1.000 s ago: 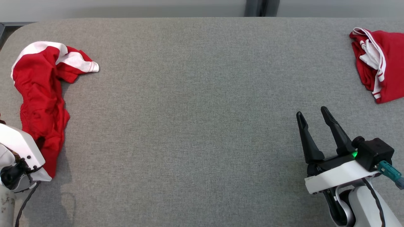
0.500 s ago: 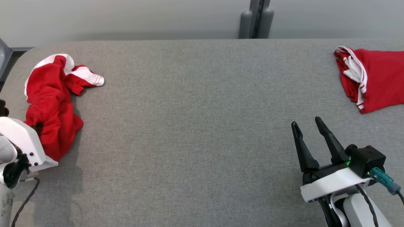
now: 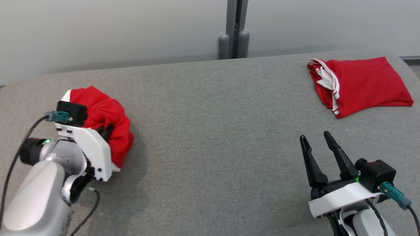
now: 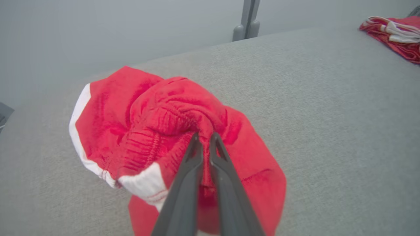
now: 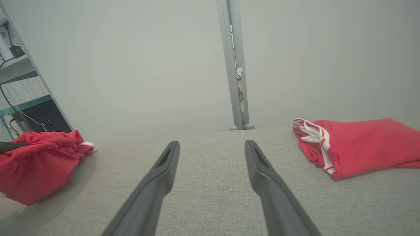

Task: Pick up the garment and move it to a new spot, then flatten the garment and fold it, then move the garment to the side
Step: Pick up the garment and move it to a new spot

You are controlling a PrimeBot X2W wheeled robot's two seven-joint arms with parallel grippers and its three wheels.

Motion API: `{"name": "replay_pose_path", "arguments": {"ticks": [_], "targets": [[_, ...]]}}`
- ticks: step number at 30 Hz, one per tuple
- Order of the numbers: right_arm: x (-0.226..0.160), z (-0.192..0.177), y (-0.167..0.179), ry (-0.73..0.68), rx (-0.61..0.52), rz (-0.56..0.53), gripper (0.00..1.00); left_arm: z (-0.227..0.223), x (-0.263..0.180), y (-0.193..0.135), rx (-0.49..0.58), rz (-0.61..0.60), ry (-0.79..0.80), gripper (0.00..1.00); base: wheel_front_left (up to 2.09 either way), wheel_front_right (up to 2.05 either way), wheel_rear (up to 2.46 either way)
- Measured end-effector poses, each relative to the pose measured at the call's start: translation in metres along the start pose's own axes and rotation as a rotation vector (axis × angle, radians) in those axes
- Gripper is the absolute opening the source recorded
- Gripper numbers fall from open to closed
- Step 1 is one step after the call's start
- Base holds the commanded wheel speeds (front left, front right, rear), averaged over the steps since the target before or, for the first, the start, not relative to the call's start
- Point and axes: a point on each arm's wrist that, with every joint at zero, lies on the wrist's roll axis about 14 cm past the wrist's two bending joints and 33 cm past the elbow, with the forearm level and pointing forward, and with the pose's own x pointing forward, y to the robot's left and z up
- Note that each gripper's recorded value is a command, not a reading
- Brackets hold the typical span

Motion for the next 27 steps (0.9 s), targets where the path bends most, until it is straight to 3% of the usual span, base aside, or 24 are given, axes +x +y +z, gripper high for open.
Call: {"name": "replay_pose_path", "arguments": {"ticks": [17, 27], "targets": [[-0.041, 0.018, -0.058, -0.036, -0.028, -0.199, 1.0, 0.034, 0.038, -0.213, 0.067, -0.47, -0.088, 0.0, 0.0, 0.0, 0.0], [-0.054, 0.02, -0.077, -0.036, -0.031, -0.274, 1.0, 0.006, 0.056, -0.258, 0.098, -0.565, -0.001, 0.0, 0.0, 0.0, 0.0]]}}
